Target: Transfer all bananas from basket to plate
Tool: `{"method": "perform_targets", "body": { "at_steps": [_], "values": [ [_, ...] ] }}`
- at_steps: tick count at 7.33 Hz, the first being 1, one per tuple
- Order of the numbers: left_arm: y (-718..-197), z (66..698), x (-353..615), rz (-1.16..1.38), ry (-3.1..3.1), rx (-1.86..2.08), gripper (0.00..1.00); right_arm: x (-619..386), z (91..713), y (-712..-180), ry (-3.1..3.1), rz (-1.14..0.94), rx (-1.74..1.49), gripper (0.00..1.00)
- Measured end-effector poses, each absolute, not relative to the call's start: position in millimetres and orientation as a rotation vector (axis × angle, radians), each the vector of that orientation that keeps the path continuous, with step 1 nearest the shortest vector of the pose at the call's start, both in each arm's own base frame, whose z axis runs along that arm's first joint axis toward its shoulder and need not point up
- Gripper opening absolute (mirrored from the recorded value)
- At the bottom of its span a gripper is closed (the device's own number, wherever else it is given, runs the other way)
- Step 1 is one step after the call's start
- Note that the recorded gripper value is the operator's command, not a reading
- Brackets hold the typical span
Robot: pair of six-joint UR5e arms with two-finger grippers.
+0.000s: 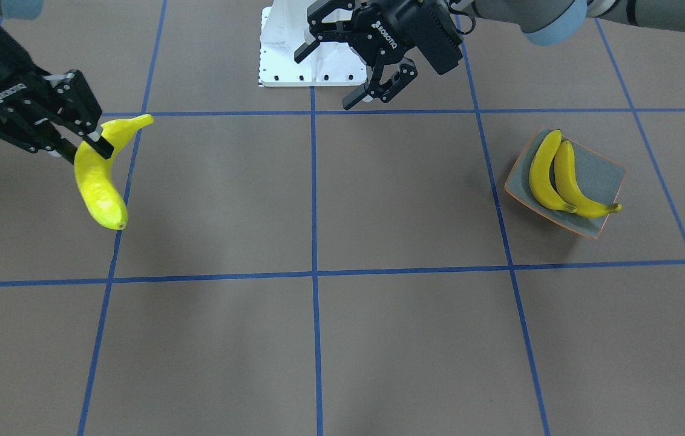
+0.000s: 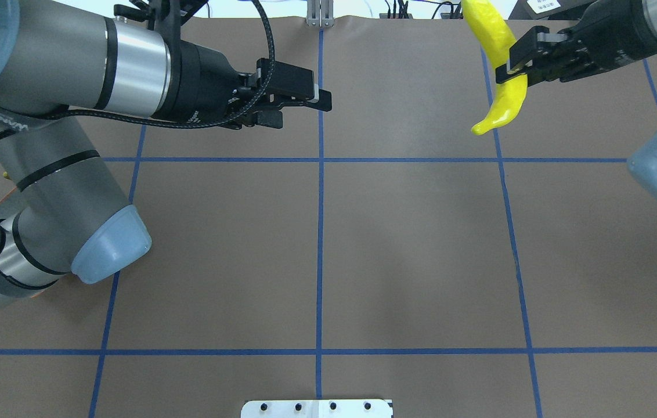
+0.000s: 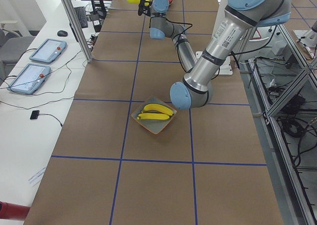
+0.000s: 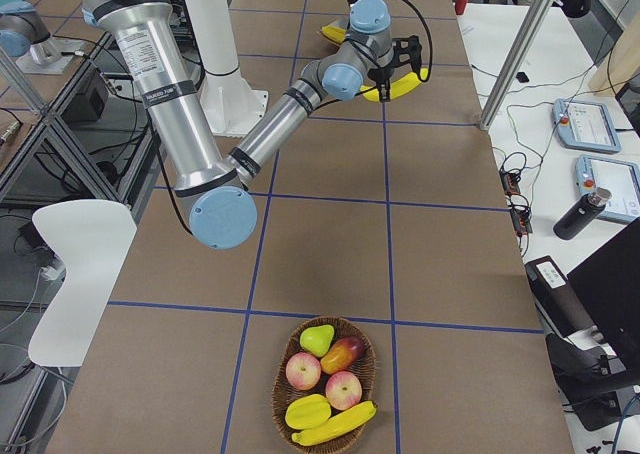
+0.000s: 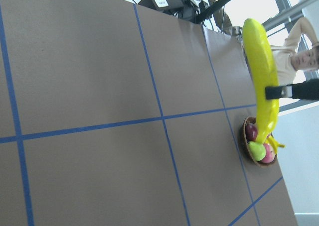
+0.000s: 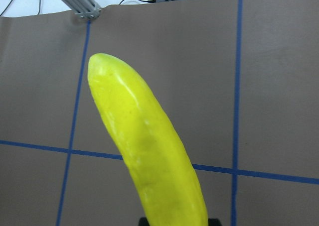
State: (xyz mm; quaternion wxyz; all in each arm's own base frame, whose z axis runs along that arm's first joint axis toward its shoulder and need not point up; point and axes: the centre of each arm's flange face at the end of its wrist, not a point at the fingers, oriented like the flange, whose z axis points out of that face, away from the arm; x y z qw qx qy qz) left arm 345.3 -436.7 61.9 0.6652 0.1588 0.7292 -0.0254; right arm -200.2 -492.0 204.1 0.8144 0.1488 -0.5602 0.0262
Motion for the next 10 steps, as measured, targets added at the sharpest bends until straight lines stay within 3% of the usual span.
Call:
{"method": "perform_targets", "body": {
  "at_steps": [4, 8, 10],
  "values": [
    [-417, 47, 367, -0.208, 1.758, 0.349, 1.00, -285, 143, -413, -1.345, 0.007, 0.370, 0.00],
    [-412, 44, 367, -0.233, 1.798, 0.317, 0.99, -321, 122, -373, -1.490, -0.013, 0.383, 0.00],
    [-413, 47, 368, -0.237, 1.799, 0.314, 0.88, -318, 118, -365, -1.524, -0.020, 0.389, 0.00]
  ]
}}
